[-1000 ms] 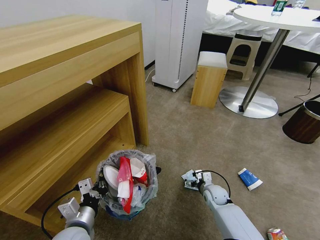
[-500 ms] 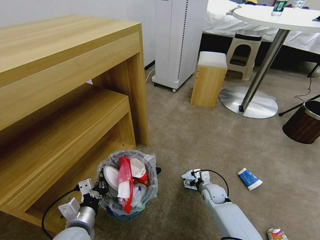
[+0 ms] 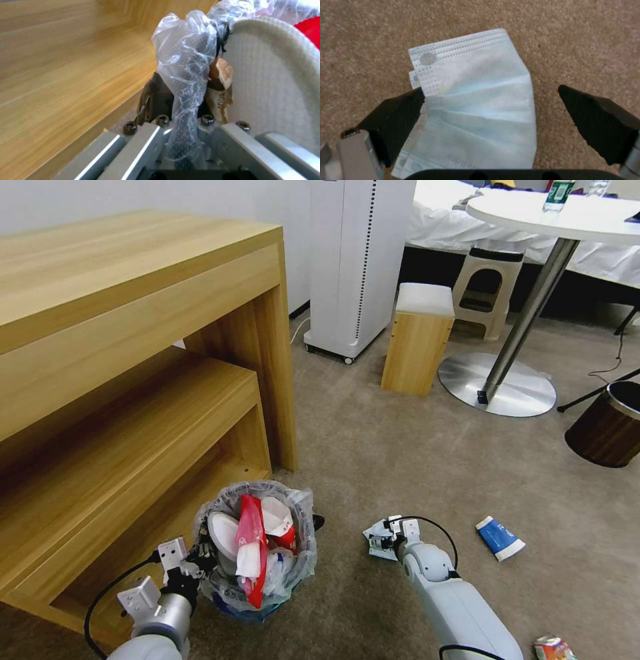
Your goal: Pick up the trash bin and place the garbage on the floor into it.
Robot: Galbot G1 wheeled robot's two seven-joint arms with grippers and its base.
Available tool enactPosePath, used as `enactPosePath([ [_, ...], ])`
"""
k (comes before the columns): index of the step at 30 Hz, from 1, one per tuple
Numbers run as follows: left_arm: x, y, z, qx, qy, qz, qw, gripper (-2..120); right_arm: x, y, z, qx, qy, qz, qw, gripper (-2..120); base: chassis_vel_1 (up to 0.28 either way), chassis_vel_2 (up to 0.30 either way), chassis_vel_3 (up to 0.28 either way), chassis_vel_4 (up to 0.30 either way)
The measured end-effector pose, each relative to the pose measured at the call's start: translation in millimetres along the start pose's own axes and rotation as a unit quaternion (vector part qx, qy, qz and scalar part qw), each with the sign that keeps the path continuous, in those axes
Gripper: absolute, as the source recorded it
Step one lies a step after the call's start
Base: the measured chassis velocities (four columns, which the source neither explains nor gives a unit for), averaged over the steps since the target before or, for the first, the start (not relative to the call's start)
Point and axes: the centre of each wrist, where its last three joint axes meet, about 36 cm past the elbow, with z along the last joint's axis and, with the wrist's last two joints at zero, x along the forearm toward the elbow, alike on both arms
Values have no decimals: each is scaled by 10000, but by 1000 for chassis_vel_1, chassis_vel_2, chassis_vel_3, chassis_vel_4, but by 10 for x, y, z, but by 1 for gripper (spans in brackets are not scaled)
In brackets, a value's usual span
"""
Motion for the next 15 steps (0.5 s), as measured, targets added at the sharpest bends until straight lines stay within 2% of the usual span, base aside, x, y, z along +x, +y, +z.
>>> enactPosePath([
  [10, 0, -2, -4, -1, -23, 17, 10000, 1, -65, 88, 23, 63, 9, 7, 10000, 100, 0, 0, 0, 0],
  [15, -8, 11, 9, -7, -14, 7, 10000, 1, -77, 53, 54, 105, 16, 127, 9999, 100, 0, 0, 0, 0],
])
